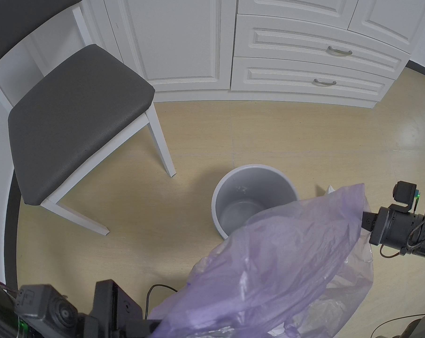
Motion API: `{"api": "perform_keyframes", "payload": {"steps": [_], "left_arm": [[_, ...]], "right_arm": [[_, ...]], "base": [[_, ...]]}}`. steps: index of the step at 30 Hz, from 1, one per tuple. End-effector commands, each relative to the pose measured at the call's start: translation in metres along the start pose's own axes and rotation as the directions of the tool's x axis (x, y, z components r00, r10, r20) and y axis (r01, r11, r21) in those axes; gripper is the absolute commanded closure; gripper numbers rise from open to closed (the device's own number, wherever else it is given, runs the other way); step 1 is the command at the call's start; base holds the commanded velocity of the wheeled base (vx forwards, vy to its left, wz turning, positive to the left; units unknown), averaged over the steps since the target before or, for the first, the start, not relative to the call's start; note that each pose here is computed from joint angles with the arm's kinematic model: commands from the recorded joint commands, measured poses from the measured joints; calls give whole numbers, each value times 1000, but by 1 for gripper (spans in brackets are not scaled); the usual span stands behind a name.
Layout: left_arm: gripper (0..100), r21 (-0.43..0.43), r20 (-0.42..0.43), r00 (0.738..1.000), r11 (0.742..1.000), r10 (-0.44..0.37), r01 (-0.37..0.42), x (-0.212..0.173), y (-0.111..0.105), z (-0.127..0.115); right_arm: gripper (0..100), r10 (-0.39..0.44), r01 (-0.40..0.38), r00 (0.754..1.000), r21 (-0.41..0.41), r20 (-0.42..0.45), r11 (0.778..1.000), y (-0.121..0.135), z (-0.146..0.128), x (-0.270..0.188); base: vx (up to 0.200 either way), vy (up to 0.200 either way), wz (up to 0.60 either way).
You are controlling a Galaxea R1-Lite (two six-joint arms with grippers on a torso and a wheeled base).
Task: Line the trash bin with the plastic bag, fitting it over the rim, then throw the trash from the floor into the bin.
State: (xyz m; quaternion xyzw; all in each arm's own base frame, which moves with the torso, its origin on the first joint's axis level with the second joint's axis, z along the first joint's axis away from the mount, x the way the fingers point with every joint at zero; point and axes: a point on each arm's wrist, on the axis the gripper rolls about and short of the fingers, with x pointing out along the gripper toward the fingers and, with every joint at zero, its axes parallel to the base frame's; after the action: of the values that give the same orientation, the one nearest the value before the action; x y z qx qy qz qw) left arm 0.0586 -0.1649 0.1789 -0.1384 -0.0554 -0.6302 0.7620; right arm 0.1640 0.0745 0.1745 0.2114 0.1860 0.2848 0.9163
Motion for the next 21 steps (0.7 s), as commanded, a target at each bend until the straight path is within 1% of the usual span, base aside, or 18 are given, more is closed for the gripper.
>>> {"api": "perform_keyframes", "payload": {"steps": [1, 6, 11, 17, 19, 21], "left_arm": [[100, 4, -47, 997, 998, 60, -60, 7, 13, -11], [100, 11, -51, 993, 994, 109, -108, 10, 23, -12], [100, 14, -49, 990, 991, 136, -135, 14, 28, -11], [100, 16, -74, 985, 988, 157, -157, 16, 33, -15], [100, 17, -72, 982, 985, 174, -173, 19, 36, -13], [100, 20, -75, 976, 978, 207, -206, 22, 40, -10]], "right_arm": [[100, -18, 19, 997, -13, 72, 1000, 7, 12, -4], [100, -38, 40, 994, -15, 102, 999, 9, 17, -5], [100, -30, 34, 991, -30, 128, 999, 11, 19, -12], [100, -6, 15, 985, -48, 174, 999, 18, 24, -24], [100, -11, 19, 986, -46, 168, 999, 19, 26, -25], [100, -24, 30, 989, -40, 149, 999, 22, 30, -30]], "base": [[0, 0, 0], [0, 0, 0], [0, 0, 0], [0, 0, 0], [0, 0, 0], [0, 0, 0]]}}
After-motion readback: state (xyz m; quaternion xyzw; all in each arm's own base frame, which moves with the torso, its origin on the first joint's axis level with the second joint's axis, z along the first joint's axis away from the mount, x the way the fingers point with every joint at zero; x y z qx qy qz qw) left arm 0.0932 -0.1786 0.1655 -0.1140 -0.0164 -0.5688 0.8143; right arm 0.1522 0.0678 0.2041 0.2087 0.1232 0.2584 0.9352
